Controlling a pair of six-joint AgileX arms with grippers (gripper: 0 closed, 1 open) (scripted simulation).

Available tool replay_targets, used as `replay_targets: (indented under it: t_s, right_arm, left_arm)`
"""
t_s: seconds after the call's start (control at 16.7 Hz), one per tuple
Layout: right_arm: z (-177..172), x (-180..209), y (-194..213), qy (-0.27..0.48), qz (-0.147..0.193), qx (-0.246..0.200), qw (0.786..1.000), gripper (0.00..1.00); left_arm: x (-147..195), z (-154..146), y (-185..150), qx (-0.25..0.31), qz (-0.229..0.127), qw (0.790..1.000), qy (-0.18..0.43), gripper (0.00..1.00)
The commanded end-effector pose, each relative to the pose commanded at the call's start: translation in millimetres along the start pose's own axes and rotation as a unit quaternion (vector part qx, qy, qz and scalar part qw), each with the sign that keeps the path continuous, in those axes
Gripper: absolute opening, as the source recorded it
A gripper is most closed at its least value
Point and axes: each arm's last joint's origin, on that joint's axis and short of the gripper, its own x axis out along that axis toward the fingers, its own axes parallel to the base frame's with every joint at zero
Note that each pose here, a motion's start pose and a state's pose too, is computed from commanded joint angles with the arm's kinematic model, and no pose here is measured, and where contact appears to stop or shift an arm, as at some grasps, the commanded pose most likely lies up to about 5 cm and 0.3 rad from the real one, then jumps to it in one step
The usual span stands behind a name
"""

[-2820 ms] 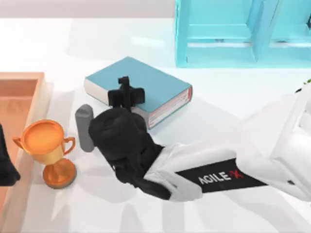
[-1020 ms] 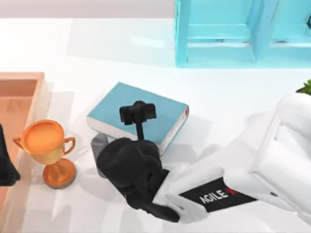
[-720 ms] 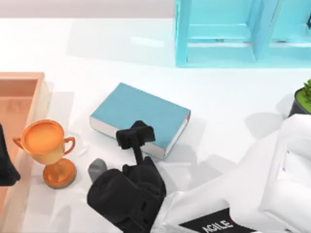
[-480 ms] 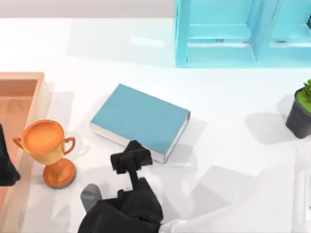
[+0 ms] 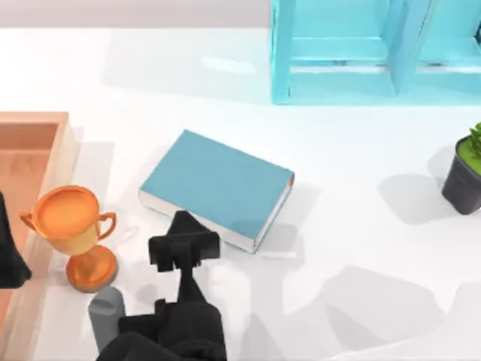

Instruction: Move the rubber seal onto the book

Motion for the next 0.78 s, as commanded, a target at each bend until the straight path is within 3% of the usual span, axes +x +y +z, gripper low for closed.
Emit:
replay_targets:
  t_s: [0.24, 0.42, 0.6, 0.78]
  right_arm:
    - [-8, 7, -11, 0.004, 0.004, 0.014, 1.000, 1.00]
    - [-45, 21, -34, 0.016, 0.029, 0.053, 0.998, 1.00]
    - [-105, 32, -68, 0.031, 0.053, 0.132, 0.989, 1.00]
    - [-180, 25, -101, 0.040, 0.054, 0.252, 0.965, 1.00]
  left_arm:
    - [0, 0, 0, 0.000, 0.000, 1.000, 0.000, 1.00]
    - [0, 0, 0, 0.000, 0.000, 1.000, 0.000, 1.00]
    - [0, 0, 0, 0.000, 0.000, 1.000, 0.000, 1.00]
    - [0, 0, 0, 0.000, 0.000, 1.000, 0.000, 1.00]
